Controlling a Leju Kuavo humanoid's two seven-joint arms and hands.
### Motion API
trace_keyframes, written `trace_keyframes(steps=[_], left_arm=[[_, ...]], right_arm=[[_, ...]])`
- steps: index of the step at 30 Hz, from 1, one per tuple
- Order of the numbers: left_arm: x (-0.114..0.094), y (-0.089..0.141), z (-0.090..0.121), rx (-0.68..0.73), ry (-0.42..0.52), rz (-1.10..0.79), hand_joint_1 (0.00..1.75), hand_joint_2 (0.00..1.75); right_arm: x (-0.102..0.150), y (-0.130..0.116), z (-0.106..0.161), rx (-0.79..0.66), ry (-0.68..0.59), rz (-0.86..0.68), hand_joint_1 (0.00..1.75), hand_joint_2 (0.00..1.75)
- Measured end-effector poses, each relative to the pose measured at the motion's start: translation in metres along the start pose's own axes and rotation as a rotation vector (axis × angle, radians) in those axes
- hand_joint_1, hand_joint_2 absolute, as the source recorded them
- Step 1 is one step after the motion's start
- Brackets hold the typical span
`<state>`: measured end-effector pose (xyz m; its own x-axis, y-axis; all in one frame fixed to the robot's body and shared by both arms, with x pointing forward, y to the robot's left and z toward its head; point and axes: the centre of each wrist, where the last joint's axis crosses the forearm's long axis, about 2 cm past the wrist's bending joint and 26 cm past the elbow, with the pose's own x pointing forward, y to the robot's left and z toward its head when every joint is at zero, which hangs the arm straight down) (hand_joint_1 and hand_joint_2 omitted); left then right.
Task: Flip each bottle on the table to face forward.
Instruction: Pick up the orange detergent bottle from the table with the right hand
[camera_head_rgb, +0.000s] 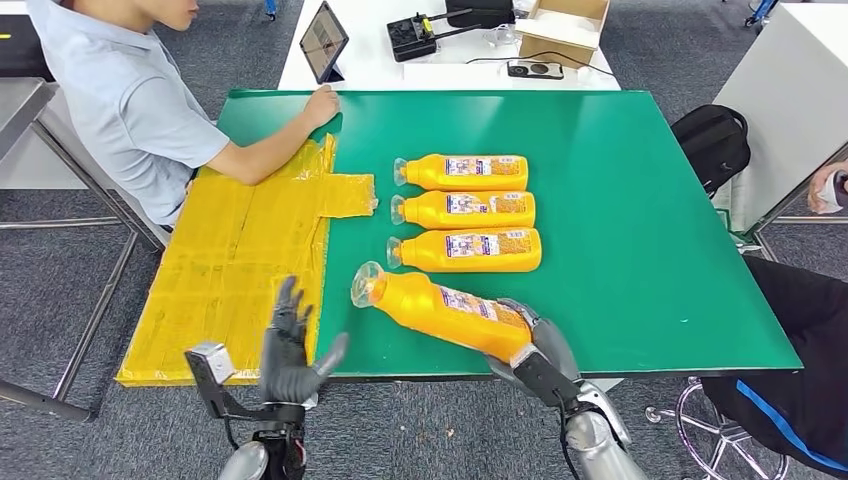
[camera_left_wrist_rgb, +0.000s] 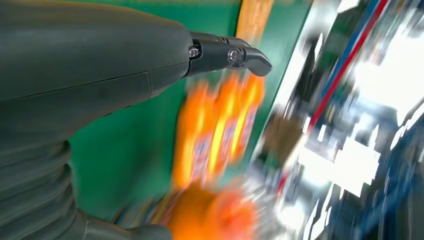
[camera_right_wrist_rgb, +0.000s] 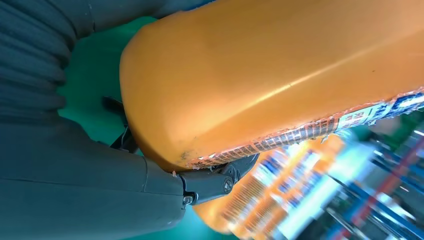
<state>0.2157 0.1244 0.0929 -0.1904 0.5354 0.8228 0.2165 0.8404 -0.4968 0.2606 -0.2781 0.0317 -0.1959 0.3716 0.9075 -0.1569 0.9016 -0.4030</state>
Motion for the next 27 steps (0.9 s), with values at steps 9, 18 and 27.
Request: trace_keyframes(steps=[9, 18, 27], left_arm=[[-0.01, -0.021, 0.016, -0.248, 0.076, 0.18, 0.0, 1.75], [-0.003, -0.026, 0.02, -0.376, -0.026, 0.198, 0.0, 1.75], [-0.001, -0.028, 0.018, -0.38, -0.039, 0.134, 0.0, 1.75]], right_arm=[[0.023, 0.004, -0.002, -0.072, -0.133, -0.03, 1.75, 1.75], [0.031, 0.009, -0.004, -0.087, -0.17, -0.023, 1.75, 1.75], [0.046, 0.035, -0.01, -0.033, -0.221, 0.056, 1.75, 1.75]])
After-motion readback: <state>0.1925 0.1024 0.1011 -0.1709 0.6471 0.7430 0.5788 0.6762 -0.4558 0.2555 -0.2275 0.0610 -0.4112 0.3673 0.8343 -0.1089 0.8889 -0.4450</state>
